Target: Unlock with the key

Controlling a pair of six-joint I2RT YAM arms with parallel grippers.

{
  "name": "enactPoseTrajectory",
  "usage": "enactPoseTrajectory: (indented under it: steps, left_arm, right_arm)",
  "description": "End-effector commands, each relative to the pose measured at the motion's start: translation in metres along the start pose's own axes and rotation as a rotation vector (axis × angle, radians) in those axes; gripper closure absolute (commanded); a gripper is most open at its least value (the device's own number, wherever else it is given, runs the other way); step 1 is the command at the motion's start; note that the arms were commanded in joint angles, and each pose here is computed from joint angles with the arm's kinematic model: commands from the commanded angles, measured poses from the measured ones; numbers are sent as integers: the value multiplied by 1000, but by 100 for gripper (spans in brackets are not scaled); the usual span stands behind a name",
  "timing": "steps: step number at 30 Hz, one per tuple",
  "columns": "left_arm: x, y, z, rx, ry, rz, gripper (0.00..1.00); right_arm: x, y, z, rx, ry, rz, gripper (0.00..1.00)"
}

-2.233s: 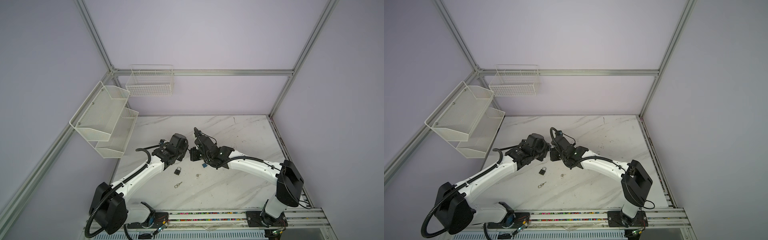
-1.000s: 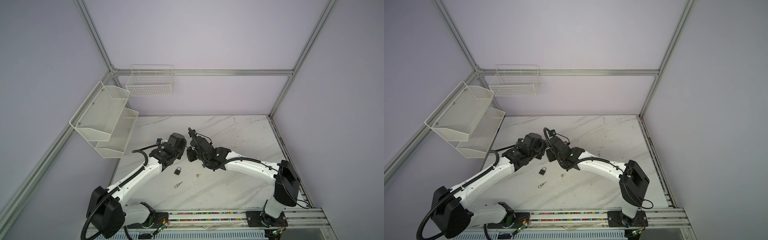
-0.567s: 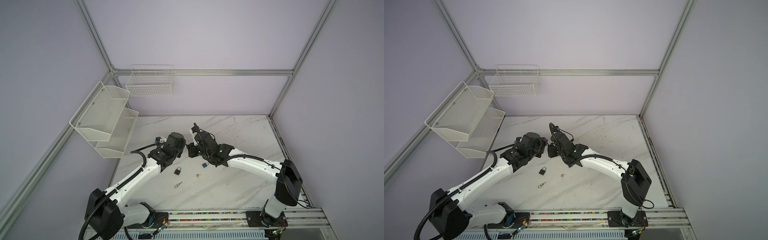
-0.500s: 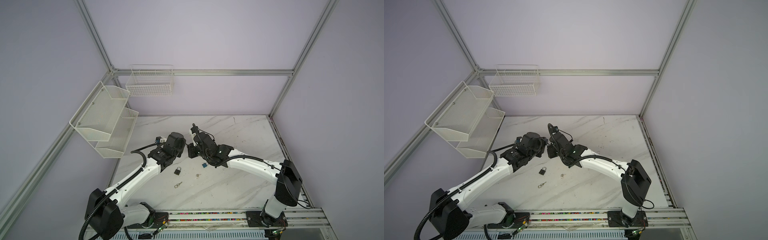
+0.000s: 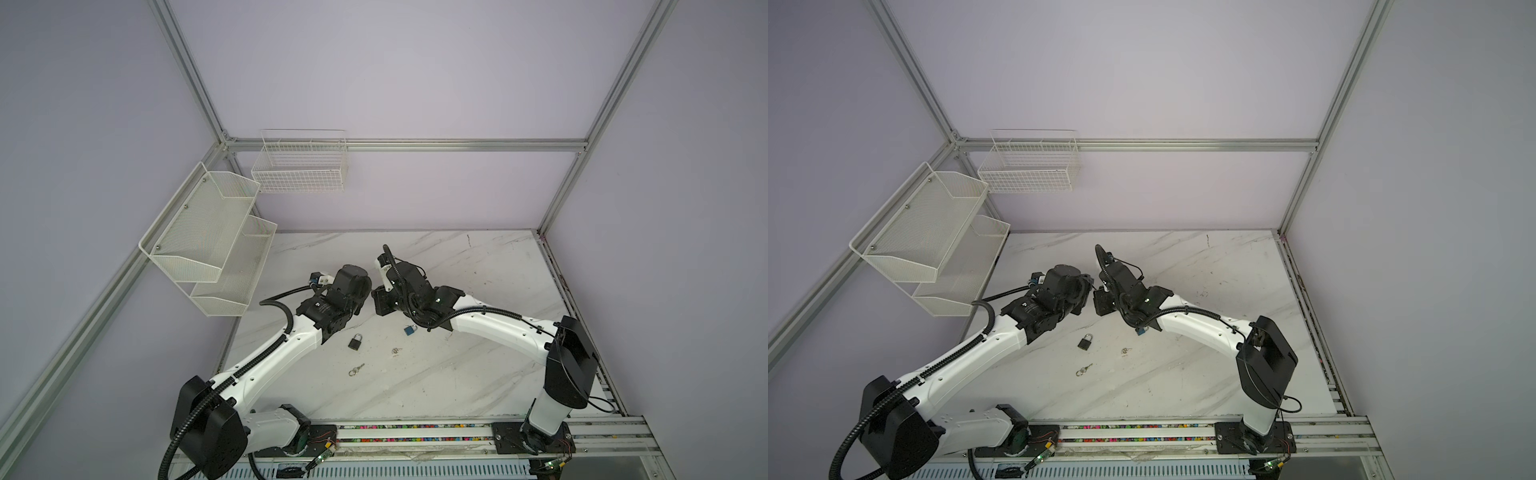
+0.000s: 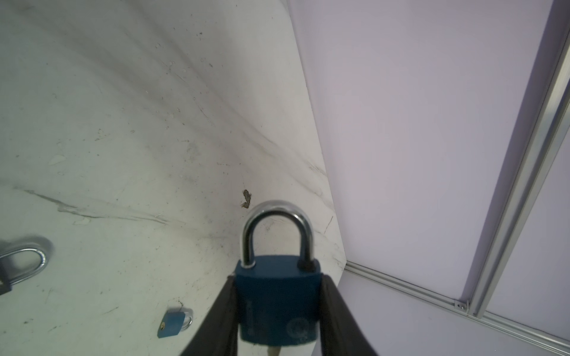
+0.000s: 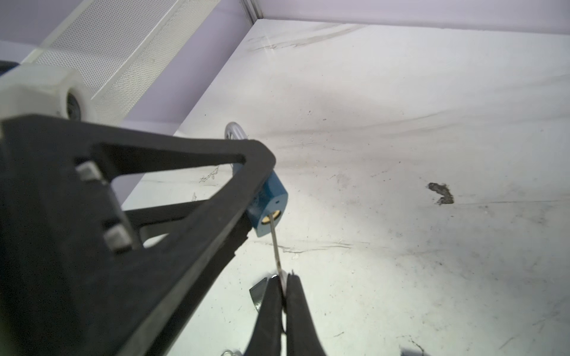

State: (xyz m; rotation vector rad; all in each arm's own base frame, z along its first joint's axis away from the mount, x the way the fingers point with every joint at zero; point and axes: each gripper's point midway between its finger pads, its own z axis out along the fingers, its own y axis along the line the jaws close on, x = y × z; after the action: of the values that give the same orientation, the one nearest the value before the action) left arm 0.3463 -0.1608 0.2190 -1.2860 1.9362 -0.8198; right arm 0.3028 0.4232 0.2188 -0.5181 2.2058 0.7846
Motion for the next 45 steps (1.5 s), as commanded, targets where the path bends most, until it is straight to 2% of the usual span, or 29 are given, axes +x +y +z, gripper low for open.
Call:
enactPoseTrajectory:
  steps: [1,4,12,26,40,45]
  left_arm:
    - [70,16,-15,-34,295,132,96]
    - [63,23,-5,-32,281,115,96]
    - [38,36,3,-74,192,105,96]
    - [17,42,11,-108,116,105,96]
    - [8,53,21,-138,96,80,95]
    - [1,40,21,-115,79,71,95]
  right_arm:
    - [-61,38,-13,-141,-198,35,100]
    - [-57,27,-14,-86,-195,28,100]
    - [-45,16,-20,-45,-169,29,100]
    - [-37,16,-20,-50,-129,41,100]
    - [-32,17,-11,-50,-93,30,100]
    - [-23,21,-5,-72,-55,22,100]
